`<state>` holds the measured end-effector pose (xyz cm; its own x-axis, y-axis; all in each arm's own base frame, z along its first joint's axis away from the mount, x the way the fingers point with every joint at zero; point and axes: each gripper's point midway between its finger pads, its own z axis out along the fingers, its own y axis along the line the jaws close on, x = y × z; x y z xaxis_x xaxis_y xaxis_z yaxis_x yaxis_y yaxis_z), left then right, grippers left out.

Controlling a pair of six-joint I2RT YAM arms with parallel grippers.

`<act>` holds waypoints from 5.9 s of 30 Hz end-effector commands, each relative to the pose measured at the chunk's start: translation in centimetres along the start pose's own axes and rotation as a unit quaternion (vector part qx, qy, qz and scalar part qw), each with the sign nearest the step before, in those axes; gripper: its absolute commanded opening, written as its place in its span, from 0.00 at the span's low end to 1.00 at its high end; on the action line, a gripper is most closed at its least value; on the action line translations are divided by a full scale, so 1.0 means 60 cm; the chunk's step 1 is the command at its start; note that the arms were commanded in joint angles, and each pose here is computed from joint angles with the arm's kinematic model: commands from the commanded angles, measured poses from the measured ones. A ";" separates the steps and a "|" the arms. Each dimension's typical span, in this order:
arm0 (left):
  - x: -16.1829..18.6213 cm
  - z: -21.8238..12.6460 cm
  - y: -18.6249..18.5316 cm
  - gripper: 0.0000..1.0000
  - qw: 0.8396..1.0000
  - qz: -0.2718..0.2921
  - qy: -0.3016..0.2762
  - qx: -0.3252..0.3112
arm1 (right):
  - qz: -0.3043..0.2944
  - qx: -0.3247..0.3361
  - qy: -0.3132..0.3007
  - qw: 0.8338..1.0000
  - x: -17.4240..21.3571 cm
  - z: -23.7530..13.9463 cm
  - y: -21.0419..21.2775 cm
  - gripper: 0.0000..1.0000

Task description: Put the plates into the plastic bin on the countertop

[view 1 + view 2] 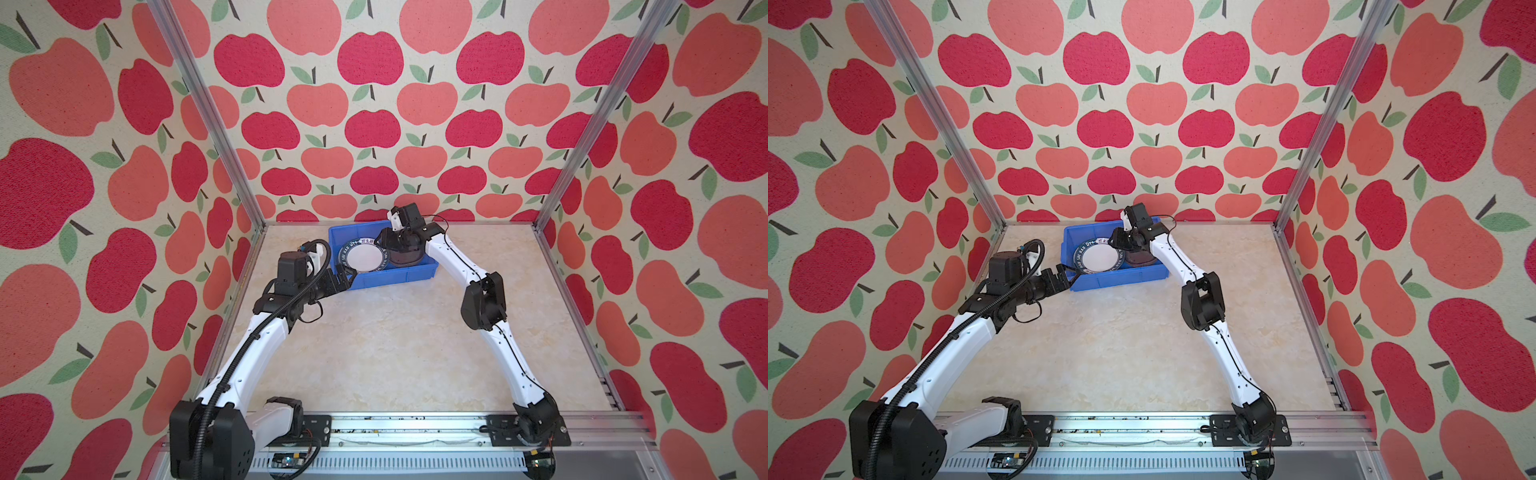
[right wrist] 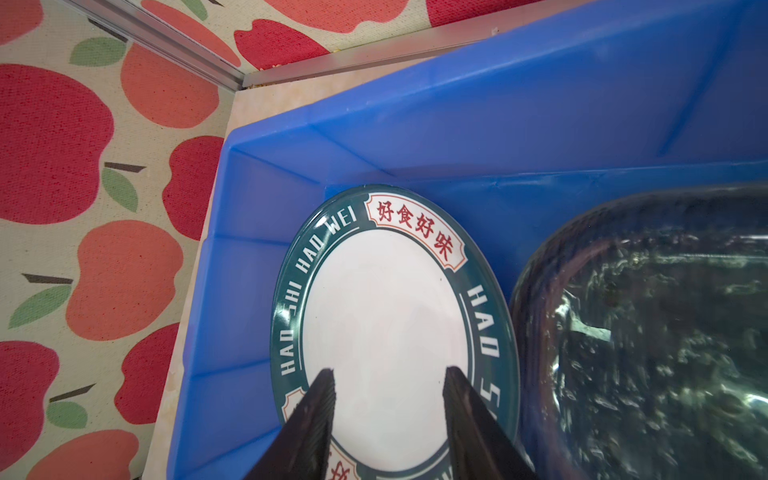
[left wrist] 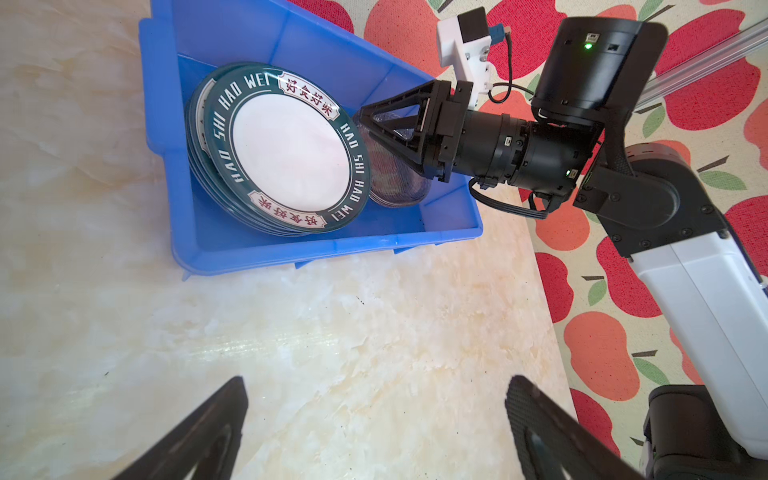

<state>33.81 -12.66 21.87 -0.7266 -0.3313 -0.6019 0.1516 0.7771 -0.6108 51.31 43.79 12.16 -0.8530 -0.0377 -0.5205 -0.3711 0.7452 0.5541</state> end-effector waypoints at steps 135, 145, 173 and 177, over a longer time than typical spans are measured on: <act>-0.037 -0.125 0.202 0.99 0.902 0.184 -0.289 -0.263 | -0.147 0.329 -0.221 0.906 0.118 -0.489 -0.260 1.00; -0.014 -0.071 0.333 0.99 0.882 0.179 -0.304 -0.313 | -0.141 0.369 -0.205 0.895 0.170 -0.473 -0.346 0.99; -0.008 -0.013 0.380 0.99 0.913 0.167 -0.272 -0.253 | -0.127 0.392 -0.198 0.889 0.233 -0.546 -0.381 1.00; -0.007 -0.013 0.380 0.99 0.913 0.167 -0.271 -0.255 | -0.129 0.396 -0.191 0.889 0.223 -0.541 -0.395 0.99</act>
<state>36.83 5.65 8.01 -0.2610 -0.1588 -0.9522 -0.1309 0.9831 -0.1280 36.17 3.86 12.91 -0.5290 -0.1489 -0.8355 -0.0142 0.9859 -0.1668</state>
